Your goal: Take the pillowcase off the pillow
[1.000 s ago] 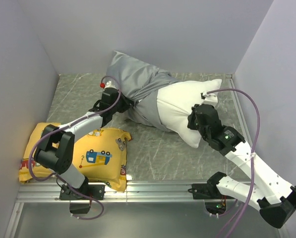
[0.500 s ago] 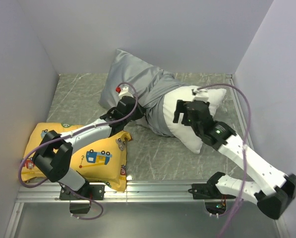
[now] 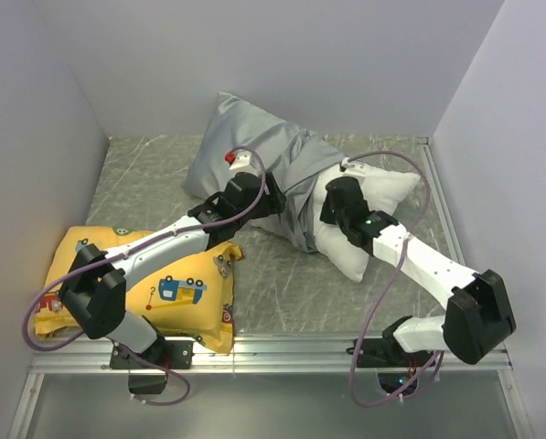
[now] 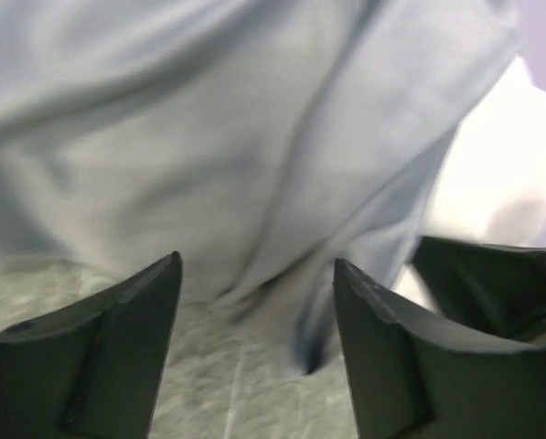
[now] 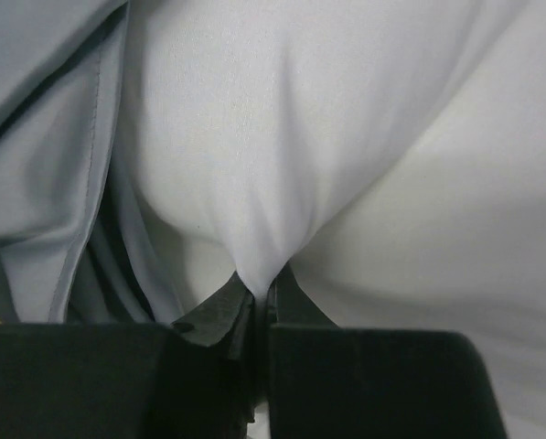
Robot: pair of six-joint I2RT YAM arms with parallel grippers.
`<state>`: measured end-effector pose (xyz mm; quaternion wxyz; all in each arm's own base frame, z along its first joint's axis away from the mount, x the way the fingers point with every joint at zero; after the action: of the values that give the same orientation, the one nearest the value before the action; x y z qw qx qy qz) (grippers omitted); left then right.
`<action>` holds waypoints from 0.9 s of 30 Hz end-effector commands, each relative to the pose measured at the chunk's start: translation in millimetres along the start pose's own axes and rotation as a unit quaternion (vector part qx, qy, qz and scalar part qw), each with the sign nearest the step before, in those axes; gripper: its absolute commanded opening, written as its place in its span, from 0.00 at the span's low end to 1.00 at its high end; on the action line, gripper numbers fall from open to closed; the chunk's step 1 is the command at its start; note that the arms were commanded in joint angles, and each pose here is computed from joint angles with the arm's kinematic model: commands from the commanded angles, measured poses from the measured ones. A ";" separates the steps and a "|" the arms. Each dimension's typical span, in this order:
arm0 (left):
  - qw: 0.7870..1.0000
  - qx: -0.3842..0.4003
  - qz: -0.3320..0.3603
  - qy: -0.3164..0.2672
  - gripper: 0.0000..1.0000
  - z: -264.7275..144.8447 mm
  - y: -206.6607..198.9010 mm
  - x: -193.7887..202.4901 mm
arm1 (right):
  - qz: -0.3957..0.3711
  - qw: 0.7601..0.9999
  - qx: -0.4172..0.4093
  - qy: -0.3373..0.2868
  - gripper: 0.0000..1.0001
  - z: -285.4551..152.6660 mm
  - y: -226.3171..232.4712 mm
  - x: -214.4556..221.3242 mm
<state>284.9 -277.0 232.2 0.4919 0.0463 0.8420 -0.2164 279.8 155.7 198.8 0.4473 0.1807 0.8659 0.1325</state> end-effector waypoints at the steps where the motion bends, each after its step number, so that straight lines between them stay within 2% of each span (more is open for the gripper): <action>1: 0.998 -0.050 -0.003 -0.042 0.76 -23.0 6.3 -32.7 | 0.037 0.998 -0.034 0.025 0.00 -2.5 -8.1 2.1; 4: 0.992 -0.121 -0.026 -0.034 0.82 -29.4 26.5 -25.6 | 0.049 0.997 -0.059 0.019 0.00 -13.2 -3.4 -7.5; 7: 0.983 -0.178 -0.031 -0.027 0.83 -32.4 52.3 -13.7 | 0.057 0.995 -0.084 0.013 0.00 -25.0 0.5 -18.3; 16: 0.980 -0.194 -0.031 -0.023 0.81 -16.7 102.2 -5.4 | 0.060 0.992 -0.114 -0.005 0.00 -48.2 7.3 -45.0; 18: 0.982 -0.184 -0.028 -0.016 0.78 -4.7 103.7 -4.3 | 0.059 0.992 -0.114 -0.002 0.00 -47.9 8.0 -44.7; 23: 0.990 -0.131 -0.011 -0.057 0.74 13.2 94.1 -15.9 | 0.059 0.991 -0.119 0.002 0.00 -46.1 9.1 -43.6; 26: 0.992 -0.116 -0.006 -0.057 0.66 19.1 93.2 -12.1 | 0.057 0.992 -0.113 0.000 0.00 -45.8 7.5 -44.3; 27: 0.990 -0.133 -0.005 -0.050 0.53 20.7 97.7 -8.9 | 0.058 0.992 -0.114 -0.002 0.00 -45.8 7.6 -45.3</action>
<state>324.0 -190.2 190.5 0.5035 -0.0484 0.8581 -0.0878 262.9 138.4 228.8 0.4234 0.1822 0.8586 0.2245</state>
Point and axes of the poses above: each gripper's point midway between its finger pads, its own z axis out along the fingers, its own y axis along the line the jaws close on, x = y × z, the point moved 8 cm from there along -z, back along the fingers, and after that the axes turned 15 degrees about z, right-handed, at the moved point
